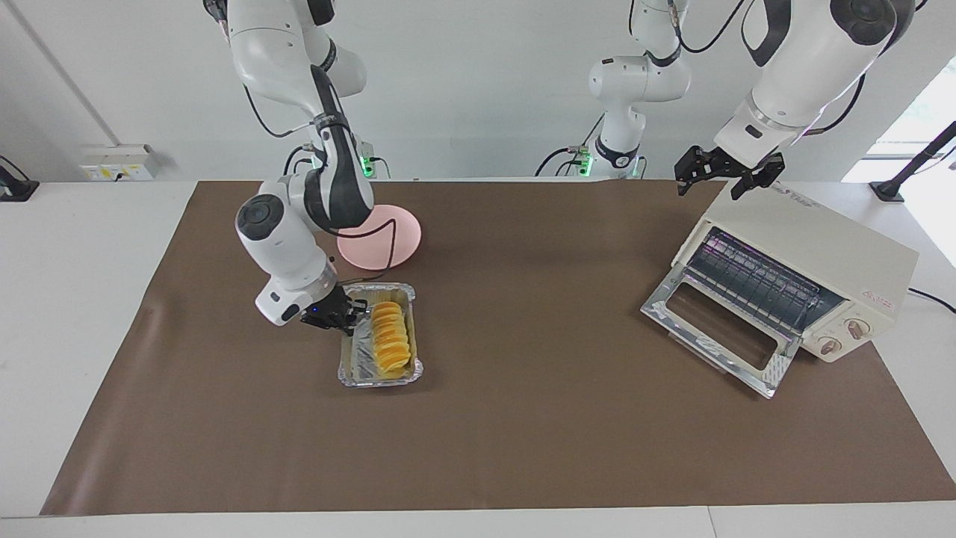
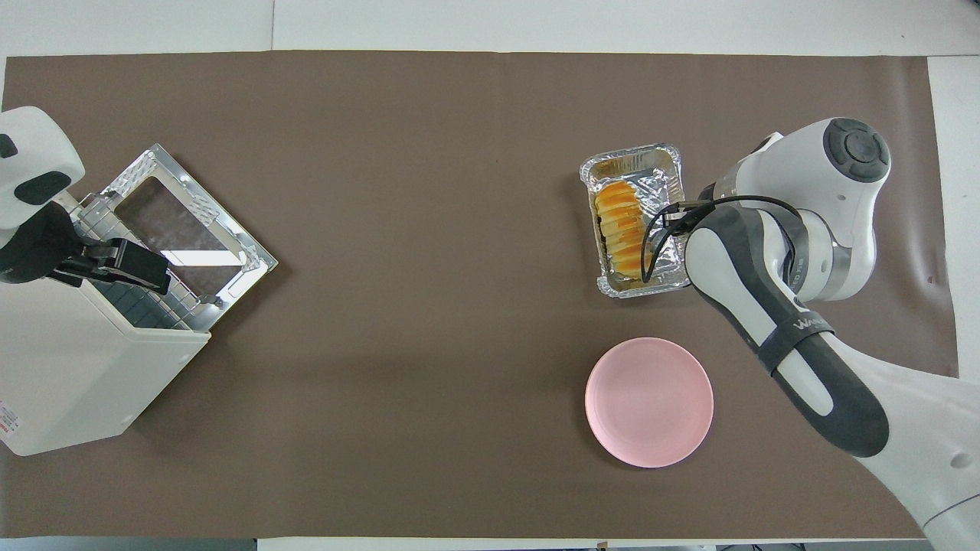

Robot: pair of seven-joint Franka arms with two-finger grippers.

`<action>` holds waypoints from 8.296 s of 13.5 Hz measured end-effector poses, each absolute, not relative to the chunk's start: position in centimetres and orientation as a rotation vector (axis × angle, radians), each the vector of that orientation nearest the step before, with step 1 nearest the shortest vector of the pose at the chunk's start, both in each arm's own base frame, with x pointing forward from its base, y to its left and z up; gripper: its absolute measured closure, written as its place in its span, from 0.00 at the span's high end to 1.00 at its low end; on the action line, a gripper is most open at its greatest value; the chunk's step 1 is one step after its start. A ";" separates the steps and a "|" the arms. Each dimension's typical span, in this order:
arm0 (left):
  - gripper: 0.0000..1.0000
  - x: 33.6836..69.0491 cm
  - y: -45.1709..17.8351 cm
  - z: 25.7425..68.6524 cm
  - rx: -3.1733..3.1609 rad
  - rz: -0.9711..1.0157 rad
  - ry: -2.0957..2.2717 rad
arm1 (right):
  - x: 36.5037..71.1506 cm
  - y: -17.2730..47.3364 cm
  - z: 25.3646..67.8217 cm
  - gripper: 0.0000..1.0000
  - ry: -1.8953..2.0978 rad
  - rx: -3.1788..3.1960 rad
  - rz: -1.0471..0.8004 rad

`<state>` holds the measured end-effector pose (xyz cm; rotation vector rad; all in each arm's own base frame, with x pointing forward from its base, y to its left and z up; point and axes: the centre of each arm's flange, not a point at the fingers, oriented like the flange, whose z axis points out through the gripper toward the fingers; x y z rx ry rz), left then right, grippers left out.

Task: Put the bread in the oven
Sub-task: 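Slide the foil tray toward the oven with the right gripper, then release the foil tray and draw the right gripper back, then reach the left gripper to the foil tray and grasp its rim, then lift the foil tray with the left gripper and carry it into the oven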

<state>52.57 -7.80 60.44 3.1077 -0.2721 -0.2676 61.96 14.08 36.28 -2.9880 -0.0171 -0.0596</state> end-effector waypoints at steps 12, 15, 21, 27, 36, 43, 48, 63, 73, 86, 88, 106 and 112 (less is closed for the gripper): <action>1.00 52.6 -7.8 60.4 3.108 -0.268 -0.272 | 59.6 40.4 34.7 0.02 0.053 -2.918 -0.107; 1.00 52.6 -7.8 60.4 3.108 -0.268 -0.272 | 59.0 41.0 32.0 0.02 0.047 -2.921 -0.114; 1.00 52.6 -7.8 60.4 3.108 -0.268 -0.272 | 58.8 40.9 31.6 0.41 0.046 -2.928 -0.111; 1.00 52.6 -7.8 60.4 3.108 -0.268 -0.272 | 60.5 36.6 36.8 1.00 0.114 -2.951 -0.076; 1.00 52.6 -7.8 60.4 3.108 -0.268 -0.272 | 59.3 16.9 49.1 1.00 0.050 -3.028 0.074; 1.00 52.6 -7.8 60.4 3.108 -0.268 -0.272 | 54.6 3.2 53.8 1.00 -0.042 -3.067 0.139; 1.00 52.0 -8.7 60.9 3.107 -0.277 -0.300 | 52.7 1.8 57.9 1.00 -0.061 -3.164 0.067; 1.00 58.5 -38.0 44.7 3.027 -0.070 0.050 | 53.3 -0.8 58.0 1.00 0.030 -3.137 0.103; 1.00 58.3 -40.0 35.4 3.082 -0.049 0.091 | 53.8 -1.2 58.9 1.00 0.049 -3.121 0.044; 0.01 57.7 -40.0 33.7 3.090 -0.070 0.124 | 54.6 -1.3 59.2 1.00 0.051 -3.120 0.098; 0.01 57.8 -39.8 34.3 3.102 -0.097 0.156 | 54.5 -1.3 59.3 1.00 0.051 -3.120 0.102; 0.01 67.5 -13.3 48.9 3.254 0.013 0.892 | 54.4 -1.6 61.2 1.00 0.033 -3.149 0.083; 0.01 67.6 -5.5 46.6 3.204 -0.126 1.071 | 54.4 -1.6 61.5 1.00 0.027 -3.151 0.074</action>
